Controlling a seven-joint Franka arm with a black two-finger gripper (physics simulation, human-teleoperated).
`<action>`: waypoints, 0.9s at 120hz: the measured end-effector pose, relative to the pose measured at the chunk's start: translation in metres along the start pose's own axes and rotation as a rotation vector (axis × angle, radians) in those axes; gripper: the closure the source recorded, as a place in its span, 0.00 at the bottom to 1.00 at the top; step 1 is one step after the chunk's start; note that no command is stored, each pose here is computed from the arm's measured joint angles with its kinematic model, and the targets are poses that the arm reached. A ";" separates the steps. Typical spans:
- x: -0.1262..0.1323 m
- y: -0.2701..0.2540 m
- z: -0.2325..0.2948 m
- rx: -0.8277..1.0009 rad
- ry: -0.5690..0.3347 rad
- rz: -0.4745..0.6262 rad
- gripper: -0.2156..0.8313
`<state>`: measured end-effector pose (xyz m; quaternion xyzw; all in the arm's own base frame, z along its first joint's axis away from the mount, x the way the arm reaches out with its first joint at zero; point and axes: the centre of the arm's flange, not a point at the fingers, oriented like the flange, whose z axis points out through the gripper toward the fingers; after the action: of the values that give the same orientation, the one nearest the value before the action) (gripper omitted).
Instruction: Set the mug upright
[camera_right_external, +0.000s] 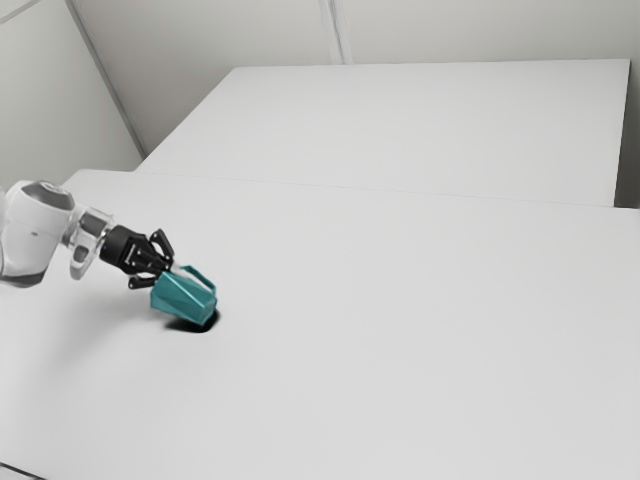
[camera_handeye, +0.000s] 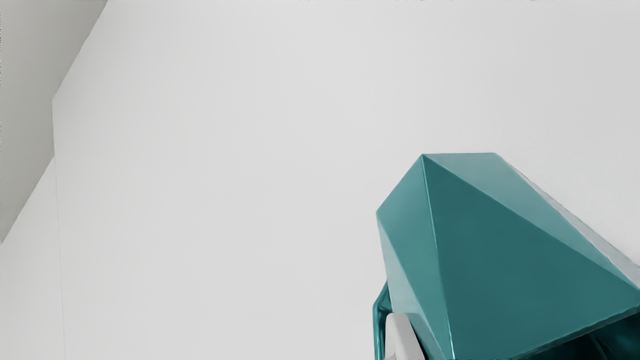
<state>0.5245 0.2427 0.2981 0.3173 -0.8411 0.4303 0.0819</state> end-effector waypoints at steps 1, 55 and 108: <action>0.001 -0.001 0.000 0.000 0.000 0.003 0.96; 0.043 -0.130 0.054 -0.444 -0.036 0.415 0.96; 0.061 -0.205 0.126 -0.976 -0.056 0.859 0.96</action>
<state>0.6176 0.0295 0.3831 -0.1098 -0.9937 -0.0150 0.0152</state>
